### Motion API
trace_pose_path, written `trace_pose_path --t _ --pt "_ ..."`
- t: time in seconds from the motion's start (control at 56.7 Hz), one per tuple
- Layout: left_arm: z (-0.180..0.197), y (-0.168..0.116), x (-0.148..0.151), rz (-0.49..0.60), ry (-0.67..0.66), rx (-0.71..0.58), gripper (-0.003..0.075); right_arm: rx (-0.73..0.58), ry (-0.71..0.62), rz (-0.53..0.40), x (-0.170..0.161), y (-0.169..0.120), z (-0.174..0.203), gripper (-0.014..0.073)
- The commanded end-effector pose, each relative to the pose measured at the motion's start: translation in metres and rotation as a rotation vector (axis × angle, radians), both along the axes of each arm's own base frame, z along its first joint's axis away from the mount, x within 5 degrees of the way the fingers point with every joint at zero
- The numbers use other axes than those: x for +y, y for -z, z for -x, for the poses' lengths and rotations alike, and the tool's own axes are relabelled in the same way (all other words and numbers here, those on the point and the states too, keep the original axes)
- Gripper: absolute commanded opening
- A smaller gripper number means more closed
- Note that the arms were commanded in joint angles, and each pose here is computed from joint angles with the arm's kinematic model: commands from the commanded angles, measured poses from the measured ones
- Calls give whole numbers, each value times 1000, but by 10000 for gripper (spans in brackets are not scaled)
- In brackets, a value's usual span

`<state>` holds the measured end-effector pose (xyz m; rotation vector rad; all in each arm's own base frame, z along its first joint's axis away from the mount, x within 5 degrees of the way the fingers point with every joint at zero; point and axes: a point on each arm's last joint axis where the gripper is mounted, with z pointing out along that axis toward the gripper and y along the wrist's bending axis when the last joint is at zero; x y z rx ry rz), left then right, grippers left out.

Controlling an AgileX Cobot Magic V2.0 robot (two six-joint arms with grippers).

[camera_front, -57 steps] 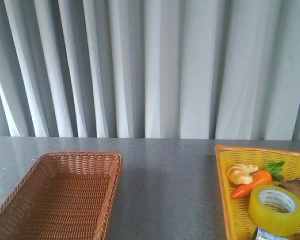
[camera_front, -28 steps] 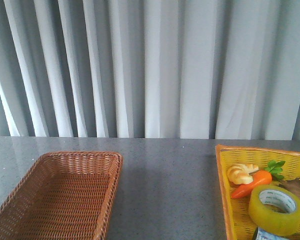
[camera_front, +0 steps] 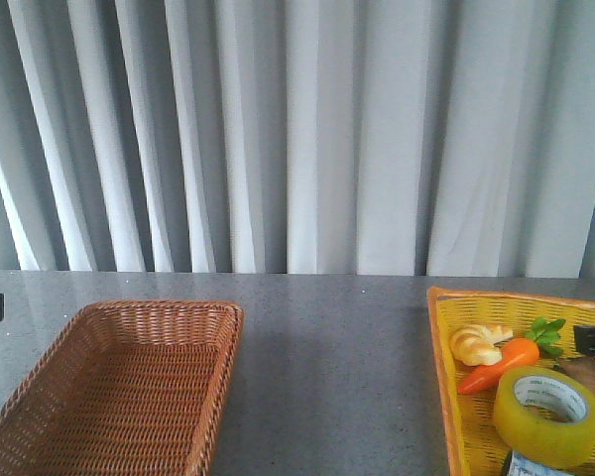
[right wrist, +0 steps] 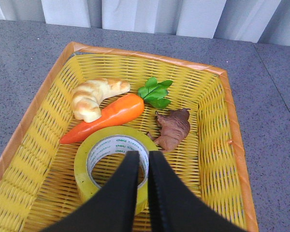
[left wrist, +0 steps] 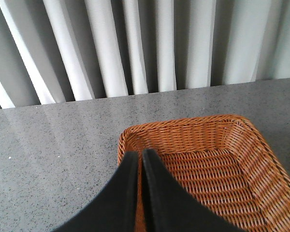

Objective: Transfer tape with both arms
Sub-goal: 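Lower the right gripper onto the yellow tape roll and grasp its rim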

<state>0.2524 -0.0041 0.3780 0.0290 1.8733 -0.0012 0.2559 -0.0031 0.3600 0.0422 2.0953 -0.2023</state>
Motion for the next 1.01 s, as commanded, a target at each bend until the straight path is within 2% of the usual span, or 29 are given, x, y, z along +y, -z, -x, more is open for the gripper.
trace_pose_path --t 0.0,0.123,0.247,0.335,0.441,0.529,0.653,0.811,0.988 --pt "-1 -19 -2 1 9 -110 63 -100 -25 3 2 -19 0 209" --pt "-3 -16 -2 14 6 -95 167 -94 -26 3 2 -17 -2 436" --pt "-4 -15 -2 15 6 -89 323 -109 -33 -1 3 -18 -4 654" --pt "-5 -15 -2 22 5 -88 461 -125 -42 7 3 -18 -6 731" --pt "-5 -16 -2 21 5 -103 583 -140 -38 -27 5 -16 -12 724" --pt "-5 -17 -2 21 5 -123 619 -97 16 -61 0 -11 -23 710" --pt "-6 -20 -2 21 5 -154 601 -16 134 -120 -17 -9 -48 676" --pt "-6 -20 -2 23 5 -148 561 105 161 -88 -38 -17 -81 632" --pt "-10 -9 -2 21 5 -64 531 213 162 -217 -60 -1 -117 580"
